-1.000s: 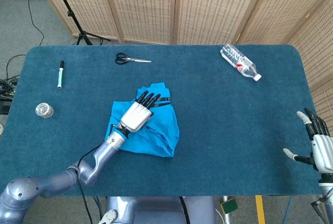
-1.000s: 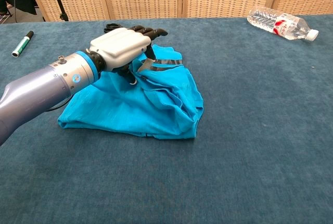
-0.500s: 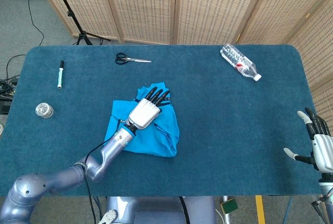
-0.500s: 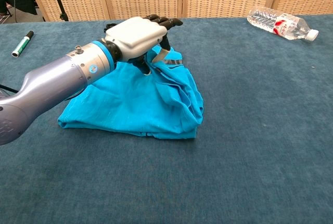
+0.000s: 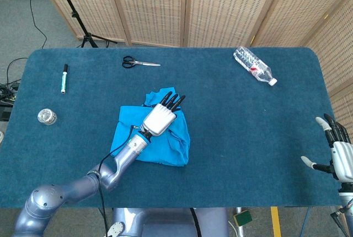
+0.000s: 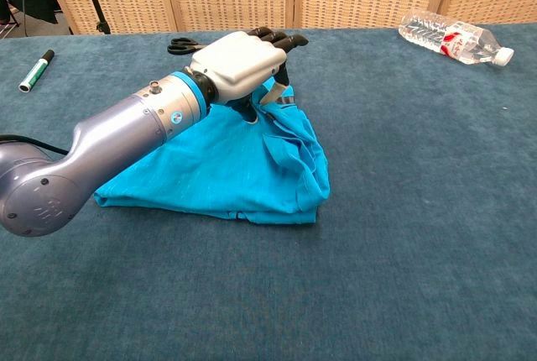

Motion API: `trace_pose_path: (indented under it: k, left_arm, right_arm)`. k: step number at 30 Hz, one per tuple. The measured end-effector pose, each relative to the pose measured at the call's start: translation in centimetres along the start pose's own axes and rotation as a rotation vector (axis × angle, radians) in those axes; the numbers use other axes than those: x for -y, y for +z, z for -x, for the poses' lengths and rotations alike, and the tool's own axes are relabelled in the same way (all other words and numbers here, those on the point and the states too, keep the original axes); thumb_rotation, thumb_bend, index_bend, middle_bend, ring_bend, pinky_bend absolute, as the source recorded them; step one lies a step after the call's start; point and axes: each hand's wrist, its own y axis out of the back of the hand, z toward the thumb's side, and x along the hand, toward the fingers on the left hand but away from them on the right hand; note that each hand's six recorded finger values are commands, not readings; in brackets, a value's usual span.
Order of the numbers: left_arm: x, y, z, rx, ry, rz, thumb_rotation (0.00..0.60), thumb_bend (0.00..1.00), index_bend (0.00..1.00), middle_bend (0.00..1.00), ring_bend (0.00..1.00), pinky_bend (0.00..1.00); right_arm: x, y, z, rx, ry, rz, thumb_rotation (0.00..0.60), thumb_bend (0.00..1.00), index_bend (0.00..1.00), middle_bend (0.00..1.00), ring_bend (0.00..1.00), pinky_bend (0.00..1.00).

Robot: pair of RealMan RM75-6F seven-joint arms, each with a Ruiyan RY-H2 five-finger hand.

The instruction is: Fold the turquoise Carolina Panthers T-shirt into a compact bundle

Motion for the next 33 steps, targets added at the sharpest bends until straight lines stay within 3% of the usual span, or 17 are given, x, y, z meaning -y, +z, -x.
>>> trace_pose_path:
  k: [2, 3, 4, 6, 7, 15, 17, 19, 22, 33]
  left_arm:
    - [0.3, 0.2, -0.2, -0.006, -0.002, -0.003, 0.6, 0.56, 0.72, 0.0, 0.0, 0.0]
    - [0.4, 0.3, -0.3, -0.009, -0.004, -0.004, 0.6, 0.54, 0.57, 0.0, 0.0, 0.0]
    - [0.6, 0.5, -0.5, -0.013, -0.008, 0.0, 0.6, 0.51, 0.35, 0.0, 0.0, 0.0]
    - [0.8, 0.8, -0.7, -0.015, -0.011, 0.018, 0.6, 0.46, 0.07, 0.0, 0.0, 0.0]
    - [0.7, 1.0, -0.8, -0.017, -0.005, 0.036, 0.6, 0.45, 0.0, 0.0, 0.0, 0.0]
    - [-0.1, 0.9, -1.6, -0.042, 0.058, 0.075, 0.6, 0.41, 0.0, 0.0, 0.0, 0.0]
    - [-0.1, 0.9, -1.9, -0.053, 0.053, 0.09, 0.6, 0.34, 0.0, 0.0, 0.0, 0.0]
    - [0.1, 0.7, -2.0, -0.068, 0.041, 0.103, 0.6, 0.14, 0.0, 0.0, 0.0, 0.0]
    - [0.2, 0.5, -2.2, -0.084, 0.028, 0.118, 0.6, 0.0, 0.0, 0.0, 0.0, 0.0]
    - [-0.7, 0.4, -2.0, -0.092, 0.06, 0.156, 0.6, 0.0, 0.0, 0.0, 0.0, 0.0]
  right_arm:
    - [0.0, 0.0, 0.0, 0.0, 0.001, 0.0, 0.6, 0.0, 0.0, 0.0, 0.0, 0.0]
    - [0.0, 0.0, 0.0, 0.0, 0.002, -0.001, 0.6, 0.0, 0.0, 0.0, 0.0, 0.0]
    - [0.0, 0.0, 0.0, 0.0, 0.002, -0.001, 0.6, 0.0, 0.0, 0.0, 0.0, 0.0]
    - [0.0, -0.1, 0.0, 0.001, 0.003, -0.001, 0.6, 0.0, 0.0, 0.0, 0.0, 0.0]
    - [0.0, -0.1, 0.1, 0.002, 0.003, -0.001, 0.6, 0.0, 0.0, 0.0, 0.0, 0.0]
    - [0.1, -0.1, 0.1, 0.003, 0.006, 0.0, 0.6, 0.0, 0.0, 0.0, 0.0, 0.0]
    - [0.1, -0.1, 0.0, 0.002, 0.007, 0.0, 0.6, 0.0, 0.0, 0.0, 0.0, 0.0]
    - [0.1, 0.0, 0.0, 0.001, 0.007, 0.0, 0.6, 0.0, 0.0, 0.0, 0.0, 0.0]
    - [0.1, -0.1, 0.0, 0.002, 0.007, 0.0, 0.6, 0.0, 0.0, 0.0, 0.0, 0.0]
    - [0.2, 0.0, 0.0, 0.001, 0.011, 0.0, 0.6, 0.0, 0.0, 0.0, 0.0, 0.0]
